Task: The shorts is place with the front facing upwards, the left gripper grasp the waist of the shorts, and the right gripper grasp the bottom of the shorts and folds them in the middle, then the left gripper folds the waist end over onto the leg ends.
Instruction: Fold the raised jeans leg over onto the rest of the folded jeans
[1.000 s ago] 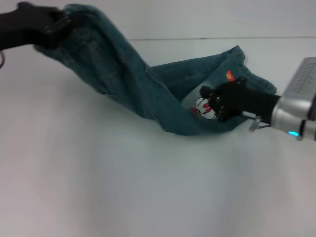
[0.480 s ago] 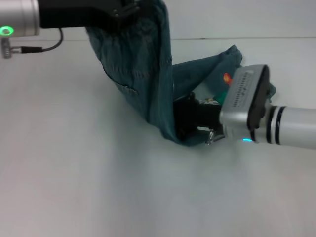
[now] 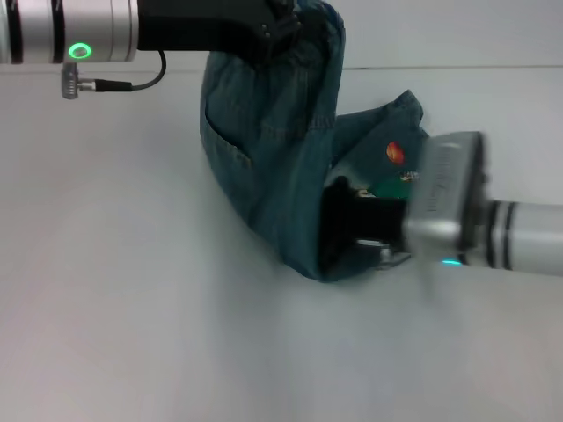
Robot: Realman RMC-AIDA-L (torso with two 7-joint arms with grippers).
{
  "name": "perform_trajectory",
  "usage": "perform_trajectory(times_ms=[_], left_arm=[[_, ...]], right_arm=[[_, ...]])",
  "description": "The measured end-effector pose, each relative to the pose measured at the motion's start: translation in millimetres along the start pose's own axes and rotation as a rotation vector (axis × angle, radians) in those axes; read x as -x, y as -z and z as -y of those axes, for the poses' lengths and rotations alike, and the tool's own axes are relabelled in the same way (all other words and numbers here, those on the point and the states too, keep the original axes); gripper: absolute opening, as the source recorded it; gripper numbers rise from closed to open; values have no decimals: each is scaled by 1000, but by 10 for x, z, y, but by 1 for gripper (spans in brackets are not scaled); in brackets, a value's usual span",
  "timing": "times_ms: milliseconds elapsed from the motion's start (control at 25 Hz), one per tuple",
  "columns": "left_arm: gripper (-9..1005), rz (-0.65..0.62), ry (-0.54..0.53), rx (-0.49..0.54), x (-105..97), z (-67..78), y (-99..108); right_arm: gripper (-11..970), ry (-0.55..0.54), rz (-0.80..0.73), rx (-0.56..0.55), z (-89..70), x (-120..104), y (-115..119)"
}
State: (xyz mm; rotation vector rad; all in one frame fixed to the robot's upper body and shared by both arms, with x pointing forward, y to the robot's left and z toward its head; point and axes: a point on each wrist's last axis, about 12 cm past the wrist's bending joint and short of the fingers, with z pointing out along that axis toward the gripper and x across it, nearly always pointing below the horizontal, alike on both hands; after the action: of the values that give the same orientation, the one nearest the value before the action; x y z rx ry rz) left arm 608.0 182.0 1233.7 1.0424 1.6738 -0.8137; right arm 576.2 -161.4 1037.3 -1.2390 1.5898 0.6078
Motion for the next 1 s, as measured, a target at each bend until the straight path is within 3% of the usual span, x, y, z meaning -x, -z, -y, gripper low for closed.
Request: perform_trajectory(times_ms=[120, 240, 400, 520, 640, 800, 960, 1000], left_arm=[[34, -11, -2, 3, -21, 5, -70], [34, -29, -8, 15, -61, 17, -204], [34, -53, -22, 29, -101, 68, -473], [34, -74, -37, 33, -130, 136, -743], [34, -80, -35, 47, -165, 198, -1008], [34, -110, -57, 60, -214, 311, -1333], [36, -129, -66, 47, -263, 415, -1485], [78, -129, -68, 43, -273, 435, -1499]], right_arm=[[-2, -31, 43, -39, 70, -125, 354], [-2, -61, 64, -117, 72, -293, 882], [-2, -72, 69, -155, -80, -439, 1529], [-2, -97, 77, -125, -249, -512, 1874], [-2, -108, 72, -94, -358, -559, 1994], [-2, -114, 41, -73, -402, -600, 1973], [0, -109, 12, -50, -355, -584, 1855], [0, -108, 6, -46, -338, -578, 1826]])
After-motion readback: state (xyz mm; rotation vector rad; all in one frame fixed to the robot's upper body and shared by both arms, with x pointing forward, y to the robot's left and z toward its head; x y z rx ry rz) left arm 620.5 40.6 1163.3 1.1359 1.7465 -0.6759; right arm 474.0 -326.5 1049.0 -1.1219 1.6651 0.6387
